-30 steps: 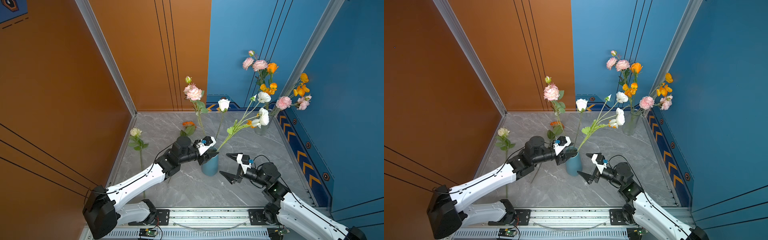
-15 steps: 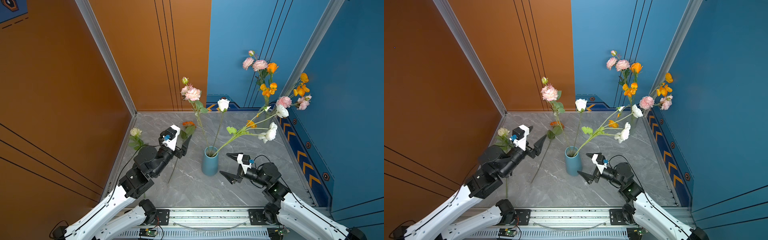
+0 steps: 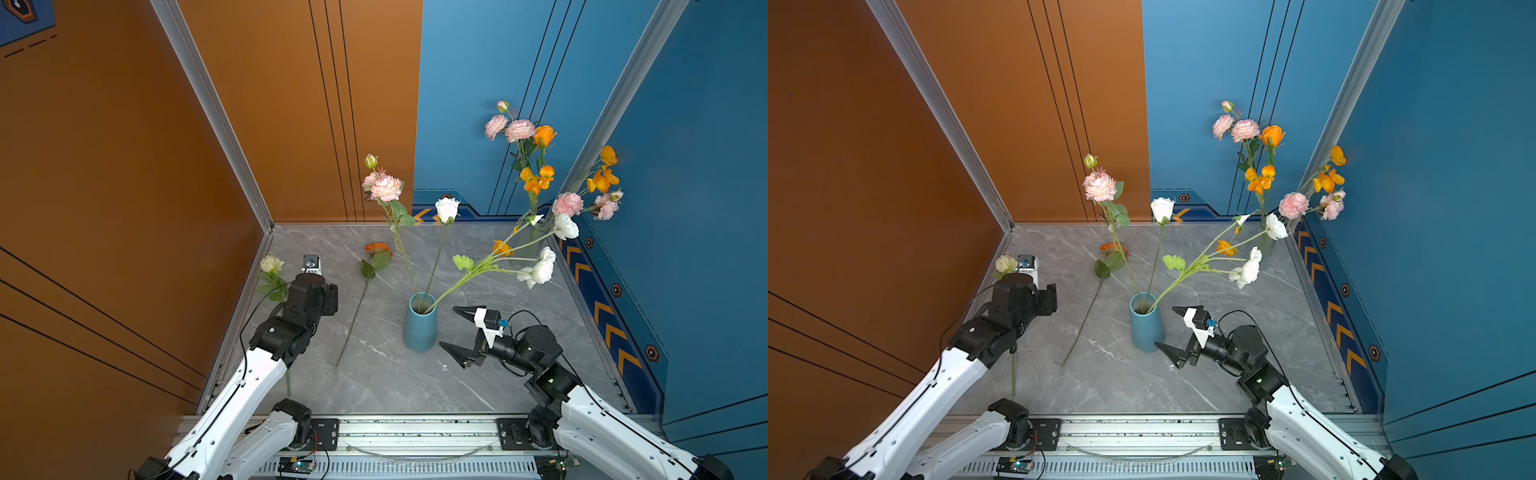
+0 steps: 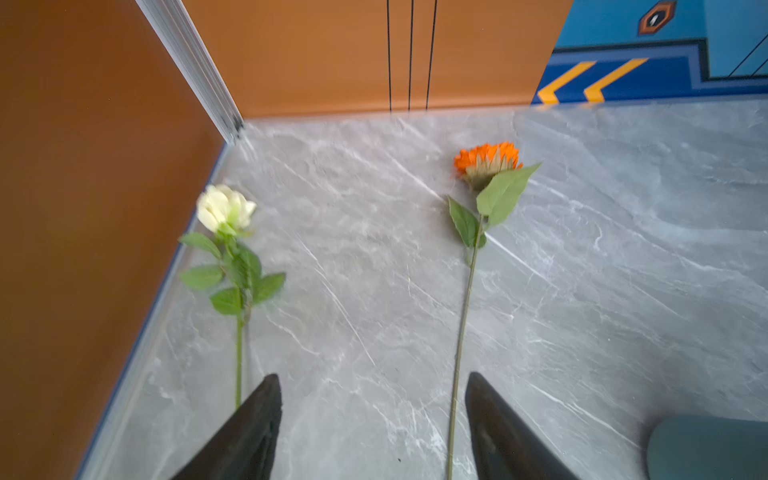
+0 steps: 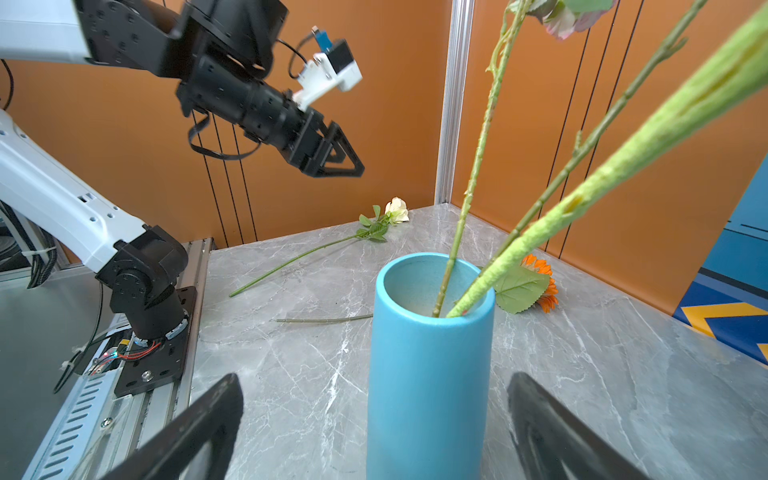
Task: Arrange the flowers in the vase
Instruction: 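Withdraw the left gripper from the vase toward the orange sunflower, then lower the left gripper onto the orange sunflower stem below its leaves, then close the left gripper on the sunflower stem and lift it upright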
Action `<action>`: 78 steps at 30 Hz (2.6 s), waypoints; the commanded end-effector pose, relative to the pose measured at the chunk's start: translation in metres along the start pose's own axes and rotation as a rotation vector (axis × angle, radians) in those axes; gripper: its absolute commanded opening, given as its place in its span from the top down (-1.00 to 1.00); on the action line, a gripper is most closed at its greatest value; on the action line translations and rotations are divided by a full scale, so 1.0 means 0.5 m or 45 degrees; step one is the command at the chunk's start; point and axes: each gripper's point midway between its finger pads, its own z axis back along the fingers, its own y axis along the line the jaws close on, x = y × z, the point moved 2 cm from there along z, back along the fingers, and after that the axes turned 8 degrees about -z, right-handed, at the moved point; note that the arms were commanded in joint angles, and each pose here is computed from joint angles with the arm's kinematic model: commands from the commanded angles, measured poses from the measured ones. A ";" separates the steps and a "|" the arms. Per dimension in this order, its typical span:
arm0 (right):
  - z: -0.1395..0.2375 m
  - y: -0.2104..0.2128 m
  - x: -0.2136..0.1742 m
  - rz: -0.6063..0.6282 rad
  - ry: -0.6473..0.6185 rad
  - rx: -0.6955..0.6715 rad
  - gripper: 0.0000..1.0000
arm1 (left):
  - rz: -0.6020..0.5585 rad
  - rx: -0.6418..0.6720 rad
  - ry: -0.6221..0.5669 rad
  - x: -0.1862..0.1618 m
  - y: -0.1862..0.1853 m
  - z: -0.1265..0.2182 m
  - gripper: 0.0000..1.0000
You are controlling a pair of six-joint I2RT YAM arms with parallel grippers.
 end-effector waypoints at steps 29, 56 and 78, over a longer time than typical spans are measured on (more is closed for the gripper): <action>-0.002 -0.004 0.003 0.007 -0.014 -0.013 -1.00 | -0.002 -0.273 0.445 -0.071 -0.220 -0.393 0.18; -0.005 -0.007 -0.001 0.002 -0.004 -0.013 -1.00 | 0.009 -0.242 0.524 -0.096 -0.194 -0.425 0.99; 0.004 -0.006 0.004 0.008 -0.031 -0.031 -1.00 | 0.232 0.048 -0.035 0.045 0.071 0.031 1.00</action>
